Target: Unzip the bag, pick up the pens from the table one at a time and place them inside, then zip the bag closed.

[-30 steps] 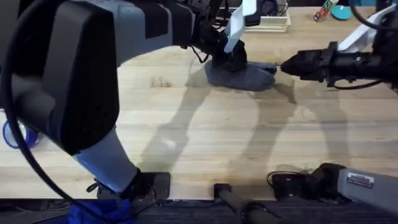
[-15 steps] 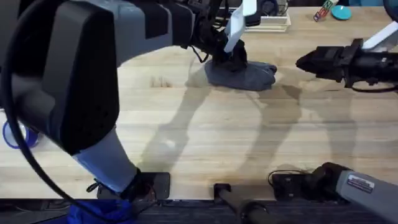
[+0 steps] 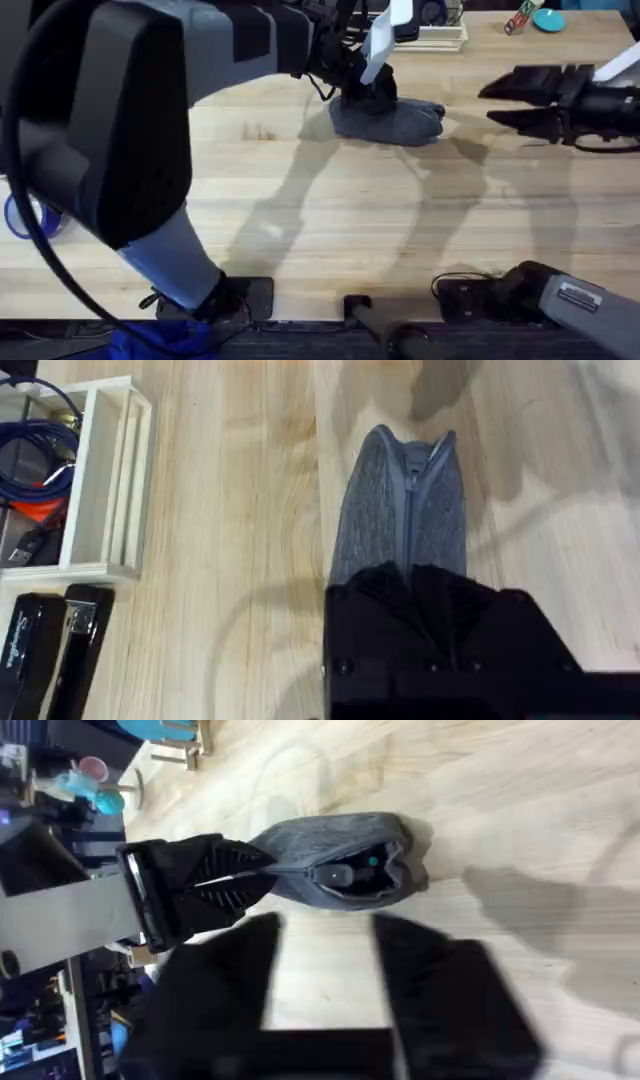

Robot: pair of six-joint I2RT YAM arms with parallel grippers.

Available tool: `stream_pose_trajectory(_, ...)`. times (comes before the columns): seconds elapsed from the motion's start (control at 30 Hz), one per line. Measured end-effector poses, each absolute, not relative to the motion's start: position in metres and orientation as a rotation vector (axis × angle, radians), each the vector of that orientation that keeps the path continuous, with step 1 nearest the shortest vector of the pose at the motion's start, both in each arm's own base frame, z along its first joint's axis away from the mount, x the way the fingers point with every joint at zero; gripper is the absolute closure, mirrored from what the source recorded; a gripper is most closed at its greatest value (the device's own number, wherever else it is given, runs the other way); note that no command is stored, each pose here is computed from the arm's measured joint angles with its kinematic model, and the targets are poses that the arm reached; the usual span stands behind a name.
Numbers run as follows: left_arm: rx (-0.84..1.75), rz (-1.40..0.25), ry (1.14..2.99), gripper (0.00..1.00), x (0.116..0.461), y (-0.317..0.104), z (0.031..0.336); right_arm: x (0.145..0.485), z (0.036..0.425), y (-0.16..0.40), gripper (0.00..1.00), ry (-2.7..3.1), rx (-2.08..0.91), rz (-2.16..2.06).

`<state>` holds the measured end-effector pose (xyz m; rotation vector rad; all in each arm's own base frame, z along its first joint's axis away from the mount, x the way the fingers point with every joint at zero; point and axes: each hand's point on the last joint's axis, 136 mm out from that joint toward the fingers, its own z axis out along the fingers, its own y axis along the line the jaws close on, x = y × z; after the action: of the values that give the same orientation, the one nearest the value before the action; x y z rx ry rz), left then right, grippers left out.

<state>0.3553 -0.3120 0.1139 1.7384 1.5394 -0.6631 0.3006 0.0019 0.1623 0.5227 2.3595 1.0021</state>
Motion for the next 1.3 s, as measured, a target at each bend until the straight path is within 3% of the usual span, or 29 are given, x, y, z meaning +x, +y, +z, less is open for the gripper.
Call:
stream_pose_trajectory(0.07,1.738,-0.663,1.540,0.959,0.355,-0.312,0.114,0.299,0.165,0.003,0.151,2.356,0.519,0.999)
stream_pose_trajectory(0.1,1.739,-0.663,1.539,0.959,0.355,-0.312,0.114,0.298,0.166,0.003,0.046,2.355,0.513,0.997)
stream_pose_trajectory(0.13,1.738,-0.663,1.539,0.959,0.355,-0.312,0.114,0.298,0.167,0.003,0.013,2.353,0.509,0.995)
stream_pose_trajectory(0.87,1.738,-0.661,1.537,0.959,0.356,-0.312,0.114,0.291,0.159,-0.002,0.005,2.390,0.532,0.958)
stream_pose_trajectory(1.3,1.738,-0.660,1.537,0.959,0.356,-0.312,0.114,0.310,0.142,0.017,0.005,2.431,0.418,0.990)
